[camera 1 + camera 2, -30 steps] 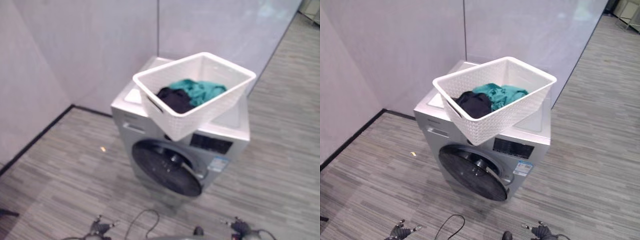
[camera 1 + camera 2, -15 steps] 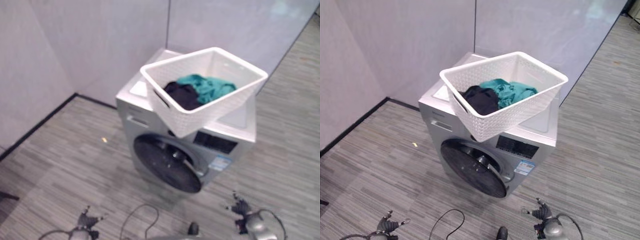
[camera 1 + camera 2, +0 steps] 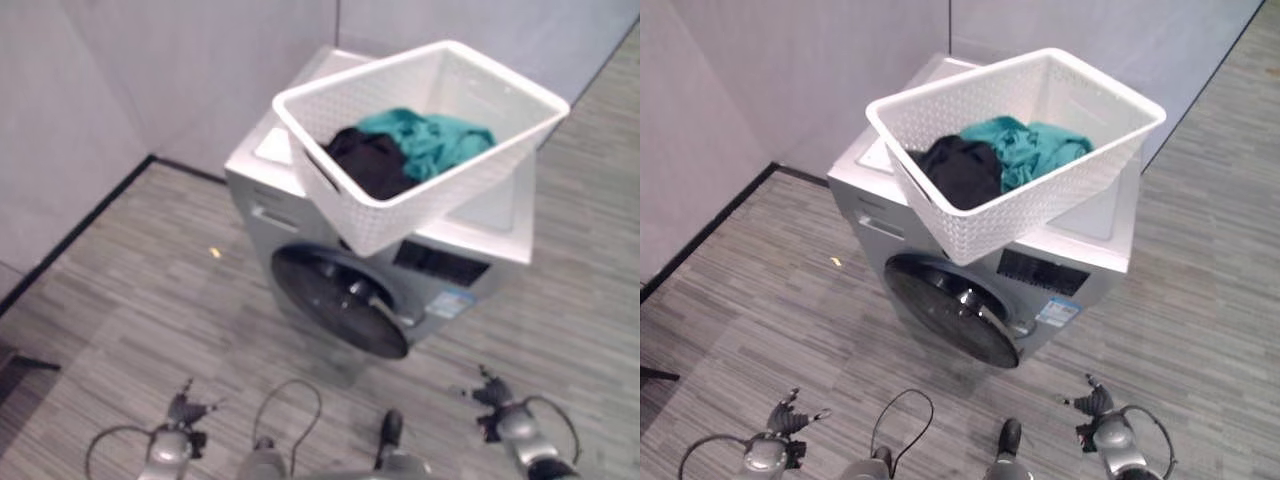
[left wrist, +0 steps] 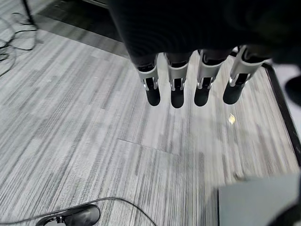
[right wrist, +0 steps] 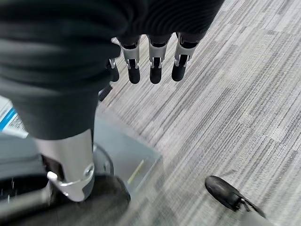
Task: Grab the laundry basket,head to the washer,open it,put in the laundry and shut it.
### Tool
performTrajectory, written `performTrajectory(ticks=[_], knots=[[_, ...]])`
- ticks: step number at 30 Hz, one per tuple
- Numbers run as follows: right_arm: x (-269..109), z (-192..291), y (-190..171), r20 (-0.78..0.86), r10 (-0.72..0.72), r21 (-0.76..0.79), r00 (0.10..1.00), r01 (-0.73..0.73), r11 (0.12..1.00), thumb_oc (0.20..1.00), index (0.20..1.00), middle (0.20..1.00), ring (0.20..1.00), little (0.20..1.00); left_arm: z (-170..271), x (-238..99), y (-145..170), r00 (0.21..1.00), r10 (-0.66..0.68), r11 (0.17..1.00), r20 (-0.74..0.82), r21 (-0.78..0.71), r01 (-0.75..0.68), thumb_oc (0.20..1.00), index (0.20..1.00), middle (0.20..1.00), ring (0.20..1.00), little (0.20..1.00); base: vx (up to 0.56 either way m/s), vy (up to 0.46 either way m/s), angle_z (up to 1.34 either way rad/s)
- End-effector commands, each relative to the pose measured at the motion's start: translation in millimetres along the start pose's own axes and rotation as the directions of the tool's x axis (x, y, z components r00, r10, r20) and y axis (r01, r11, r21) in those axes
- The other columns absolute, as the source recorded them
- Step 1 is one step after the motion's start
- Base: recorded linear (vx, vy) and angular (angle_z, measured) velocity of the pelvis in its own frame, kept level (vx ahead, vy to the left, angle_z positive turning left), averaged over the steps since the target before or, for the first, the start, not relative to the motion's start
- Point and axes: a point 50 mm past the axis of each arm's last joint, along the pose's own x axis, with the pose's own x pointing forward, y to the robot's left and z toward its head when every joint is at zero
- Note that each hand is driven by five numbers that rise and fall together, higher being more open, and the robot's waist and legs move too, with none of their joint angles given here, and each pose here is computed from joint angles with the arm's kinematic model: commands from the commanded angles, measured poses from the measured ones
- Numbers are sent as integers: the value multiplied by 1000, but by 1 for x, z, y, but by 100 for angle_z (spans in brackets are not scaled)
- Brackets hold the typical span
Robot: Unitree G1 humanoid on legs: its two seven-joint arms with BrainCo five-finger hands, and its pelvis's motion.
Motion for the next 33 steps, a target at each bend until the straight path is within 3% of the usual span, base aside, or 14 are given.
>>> performTrajectory(ticks=[1,14,25,33], knots=[[11,37,-24,99,-81,-61,992,87,994,1000,1000,1000,1000,1000,16,7,19,997,38,998,74,42,-41,1000,1000,1000,1000,1000,-202,247,-65],[9,46,-1,147,6,-116,989,11,993,1000,1000,1000,1000,1000,-18,-4,29,995,87,996,-45,2,-87,1000,1000,1000,1000,1000,-57,-40,-35],[14,59,-35,178,-93,-159,980,122,980,1000,1000,1000,1000,1000,-22,-11,21,999,36,999,-25,-7,-36,1000,1000,1000,1000,1000,-10,-46,25],[26,110,-43,230,-138,-159,963,177,971,1000,1000,1000,1000,1000,-6,-6,26,998,43,999,43,-22,-42,1000,1000,1000,1000,1000,-77,0,25]])
